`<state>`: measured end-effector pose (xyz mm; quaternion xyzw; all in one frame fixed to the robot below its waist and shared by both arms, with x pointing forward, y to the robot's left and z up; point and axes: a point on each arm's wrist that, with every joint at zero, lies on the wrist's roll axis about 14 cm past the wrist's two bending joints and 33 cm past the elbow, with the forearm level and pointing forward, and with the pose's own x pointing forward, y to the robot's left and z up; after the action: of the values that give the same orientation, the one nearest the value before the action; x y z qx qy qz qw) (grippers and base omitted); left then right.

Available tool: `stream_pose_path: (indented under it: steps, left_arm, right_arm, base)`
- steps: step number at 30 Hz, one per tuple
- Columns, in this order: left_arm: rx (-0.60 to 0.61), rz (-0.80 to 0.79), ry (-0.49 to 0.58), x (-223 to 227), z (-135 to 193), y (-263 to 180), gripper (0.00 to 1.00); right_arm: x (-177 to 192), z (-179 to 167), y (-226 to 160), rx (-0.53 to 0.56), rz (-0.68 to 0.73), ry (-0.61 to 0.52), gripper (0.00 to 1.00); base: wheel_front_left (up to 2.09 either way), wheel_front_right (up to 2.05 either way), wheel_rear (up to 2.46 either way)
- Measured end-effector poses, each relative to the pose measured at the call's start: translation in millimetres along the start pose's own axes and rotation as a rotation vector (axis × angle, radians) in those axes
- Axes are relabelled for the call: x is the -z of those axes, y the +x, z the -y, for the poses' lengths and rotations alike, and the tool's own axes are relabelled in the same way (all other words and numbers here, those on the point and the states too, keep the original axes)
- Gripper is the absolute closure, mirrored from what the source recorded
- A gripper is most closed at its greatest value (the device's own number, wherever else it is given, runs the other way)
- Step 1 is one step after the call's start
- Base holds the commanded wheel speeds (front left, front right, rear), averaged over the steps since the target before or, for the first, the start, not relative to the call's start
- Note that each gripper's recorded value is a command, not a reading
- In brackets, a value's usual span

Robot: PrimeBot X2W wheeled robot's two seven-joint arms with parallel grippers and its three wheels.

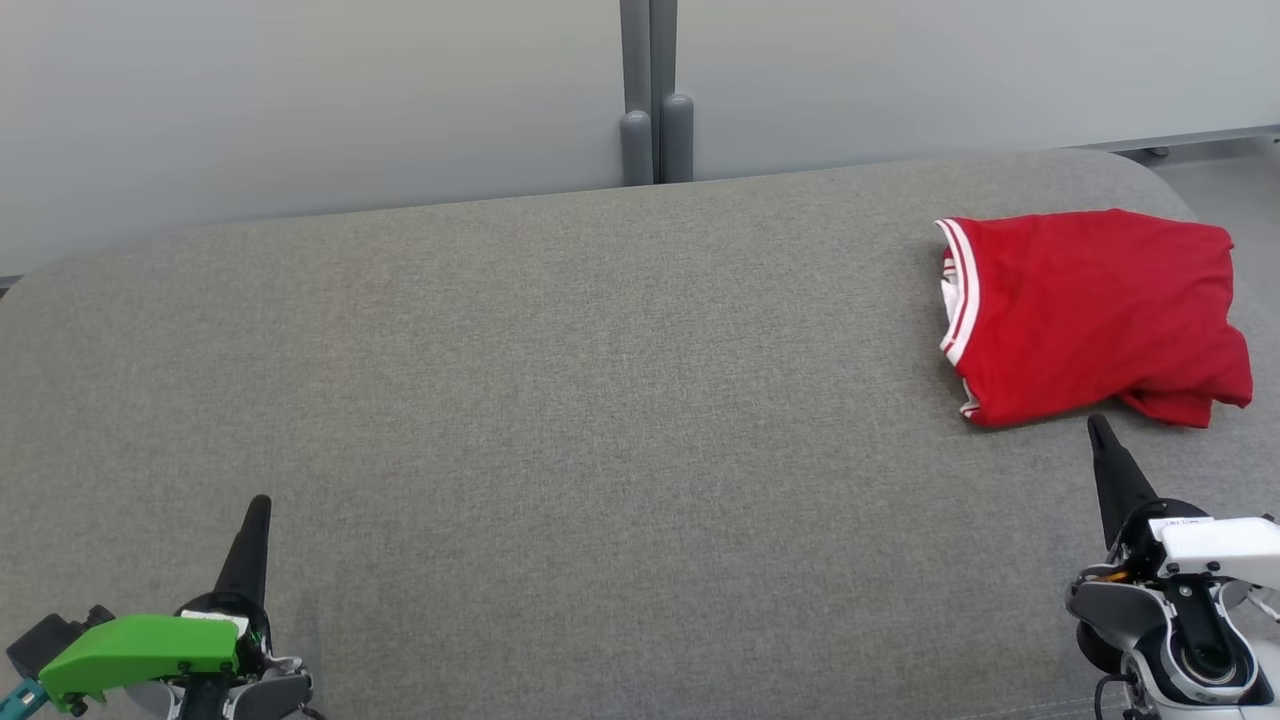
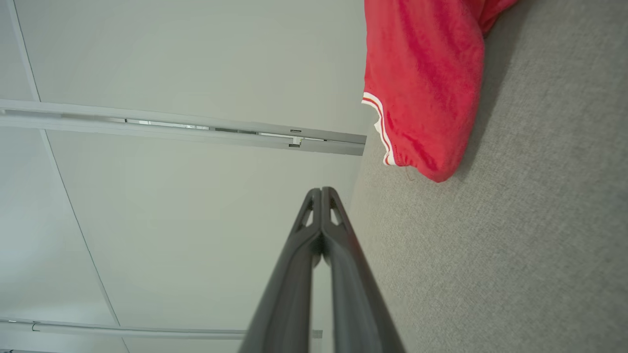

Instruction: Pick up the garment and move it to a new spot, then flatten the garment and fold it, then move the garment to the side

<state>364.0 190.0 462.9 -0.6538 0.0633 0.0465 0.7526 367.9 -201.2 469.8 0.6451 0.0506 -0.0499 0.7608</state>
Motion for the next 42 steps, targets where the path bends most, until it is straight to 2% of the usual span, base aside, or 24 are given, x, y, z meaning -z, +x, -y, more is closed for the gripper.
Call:
stream_pose_path:
  steps: [11,42]
  left_arm:
    - [0.055,-0.013,-0.137,1,13,8,1.00]
    - [0.058,-0.010,-0.145,0,14,8,1.00]
  right_arm:
    - [-5,-7,3,-0.037,0.021,0.169,1.00]
    - [-6,-7,5,-0.039,0.024,0.174,1.00]
  base:
    - [0.00,0.00,0.00]
    - [0.00,0.00,0.00]
